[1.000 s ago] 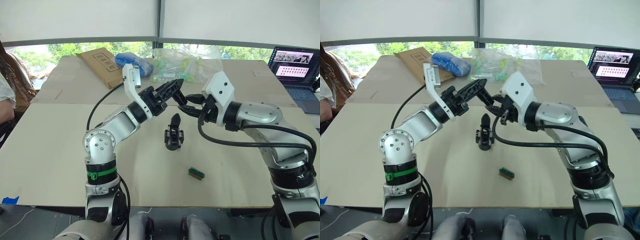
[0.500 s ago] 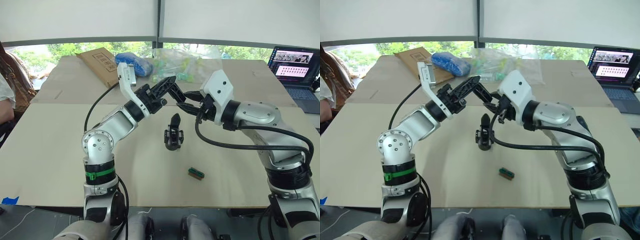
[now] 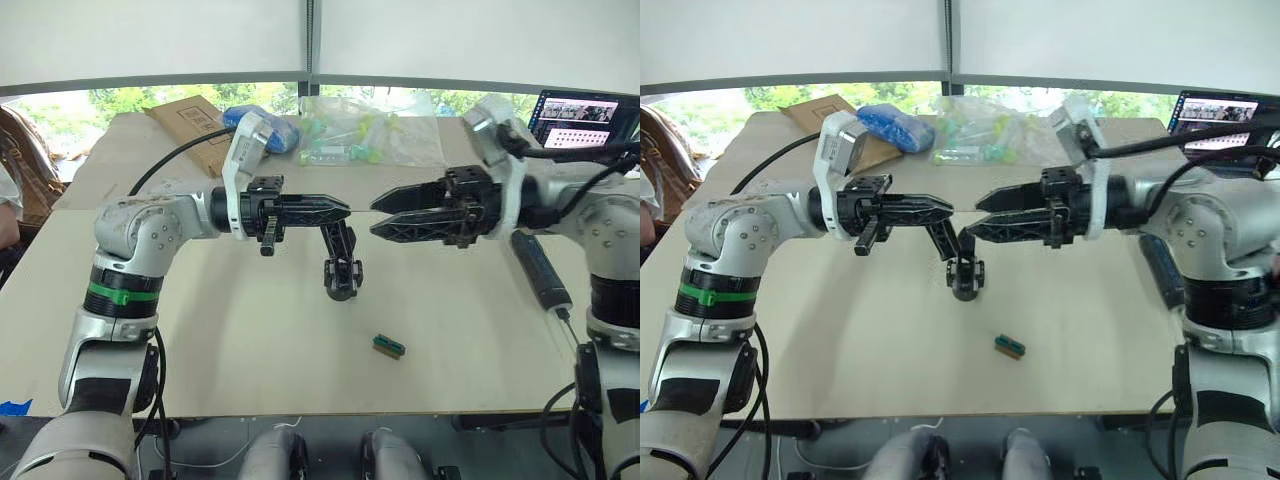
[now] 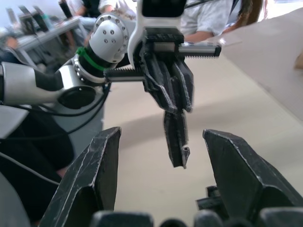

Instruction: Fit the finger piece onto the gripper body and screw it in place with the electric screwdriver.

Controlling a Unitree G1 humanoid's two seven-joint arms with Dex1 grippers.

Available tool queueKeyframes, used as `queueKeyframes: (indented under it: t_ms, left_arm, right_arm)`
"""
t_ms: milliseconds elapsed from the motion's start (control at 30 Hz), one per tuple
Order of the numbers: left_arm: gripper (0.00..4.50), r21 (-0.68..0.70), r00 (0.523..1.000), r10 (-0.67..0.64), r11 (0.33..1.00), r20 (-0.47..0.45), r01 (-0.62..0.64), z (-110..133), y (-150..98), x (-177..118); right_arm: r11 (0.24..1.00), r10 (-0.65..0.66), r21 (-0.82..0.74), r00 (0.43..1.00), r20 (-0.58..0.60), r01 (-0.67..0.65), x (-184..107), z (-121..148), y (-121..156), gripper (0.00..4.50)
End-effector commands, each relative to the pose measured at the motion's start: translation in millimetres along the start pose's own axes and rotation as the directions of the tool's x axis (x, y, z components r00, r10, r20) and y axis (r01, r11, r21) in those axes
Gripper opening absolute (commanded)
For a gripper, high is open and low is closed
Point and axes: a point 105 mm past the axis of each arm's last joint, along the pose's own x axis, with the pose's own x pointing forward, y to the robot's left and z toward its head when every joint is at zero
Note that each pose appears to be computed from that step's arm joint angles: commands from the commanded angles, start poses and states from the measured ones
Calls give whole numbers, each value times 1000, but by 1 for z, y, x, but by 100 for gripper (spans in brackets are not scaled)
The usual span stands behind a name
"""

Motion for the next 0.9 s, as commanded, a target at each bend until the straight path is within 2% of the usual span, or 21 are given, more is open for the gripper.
queueKeyframes:
  t_ms: [33, 300, 400, 600, 900]
  left_arm:
    - [0, 21, 999, -39, 999, 35, 38, 18, -1, 2]
    - [0, 17, 998, -64, 998, 25, 64, 19, -4, 2]
    - [0, 10, 997, -67, 998, 33, 67, 21, -4, 3]
    - [0, -7, 996, -83, 997, 45, 83, 24, -6, 5]
    - [0, -11, 995, -86, 996, 43, 86, 24, -5, 5]
  right_arm:
    - [997, 41, -60, 999, -4, -41, 8, 9, 7, 309]
    - [997, 45, -56, 999, 30, -44, 20, 10, 6, 309]
    - [996, 55, -70, 998, 24, -53, 22, 10, 6, 225]
    - [992, 61, -109, 998, 2, -60, 29, 7, 4, 25]
    - [990, 42, -132, 999, -20, -45, 30, 1, -1, 24]
